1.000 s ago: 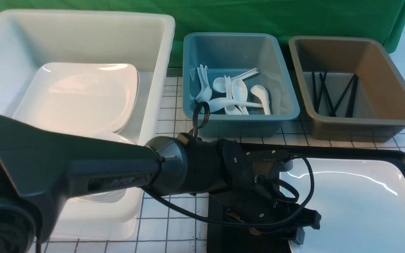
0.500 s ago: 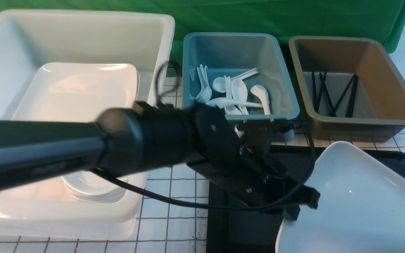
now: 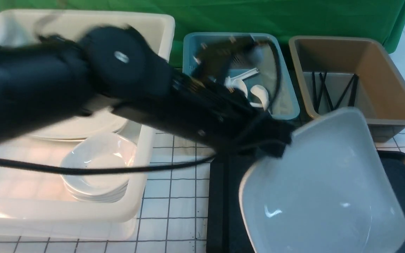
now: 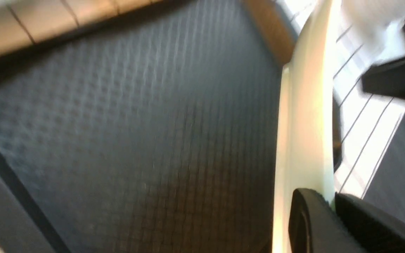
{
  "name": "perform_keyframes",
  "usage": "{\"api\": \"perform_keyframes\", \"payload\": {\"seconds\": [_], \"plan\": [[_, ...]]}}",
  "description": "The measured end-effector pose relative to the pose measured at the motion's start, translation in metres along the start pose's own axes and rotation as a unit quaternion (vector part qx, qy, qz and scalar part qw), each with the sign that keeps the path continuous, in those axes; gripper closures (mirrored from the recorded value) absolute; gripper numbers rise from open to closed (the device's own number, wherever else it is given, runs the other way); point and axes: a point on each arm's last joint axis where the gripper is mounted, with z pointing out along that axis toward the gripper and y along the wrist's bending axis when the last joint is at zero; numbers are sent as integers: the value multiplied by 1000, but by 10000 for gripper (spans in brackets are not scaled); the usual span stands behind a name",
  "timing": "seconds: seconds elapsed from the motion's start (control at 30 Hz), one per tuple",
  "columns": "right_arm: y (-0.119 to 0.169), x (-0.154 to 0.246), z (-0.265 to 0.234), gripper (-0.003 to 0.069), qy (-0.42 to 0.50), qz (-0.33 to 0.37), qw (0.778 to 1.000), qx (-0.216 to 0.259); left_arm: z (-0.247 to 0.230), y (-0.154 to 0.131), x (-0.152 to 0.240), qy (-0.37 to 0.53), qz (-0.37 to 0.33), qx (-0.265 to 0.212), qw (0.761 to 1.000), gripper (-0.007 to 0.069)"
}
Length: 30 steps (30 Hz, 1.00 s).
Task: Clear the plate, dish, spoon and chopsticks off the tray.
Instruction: Use the left arm to grab a plate from the dinner plate, then use the left arm to put the plate into the large storage box on the left
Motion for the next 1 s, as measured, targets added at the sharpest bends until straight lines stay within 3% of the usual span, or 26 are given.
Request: {"api": "perform_keyframes", "payload": {"seconds": [0.23,0.43,0.73,0.77,0.83,0.9,1.0], "plan": [[0,0,0,401,0,0,1000,0,-72,10,-19,-92,-10,-21,995,602],[0,0,0,401,0,0,1000,0,-134,39,-31,-190,-59,-68,978,602],[2,0,0,401,0,6,1000,-8,-249,121,-35,-357,-192,-152,901,599],[2,0,0,401,0,6,1000,-9,-251,123,-35,-360,-194,-150,900,599],[2,0,0,401,-1,7,1000,-10,-288,151,-30,-400,-226,-162,873,598],[2,0,0,401,-2,7,1000,-10,-299,162,-29,-409,-236,-157,867,598],[2,-1,0,401,-7,7,1000,-10,-321,210,-19,-424,-281,-145,849,598]]}}
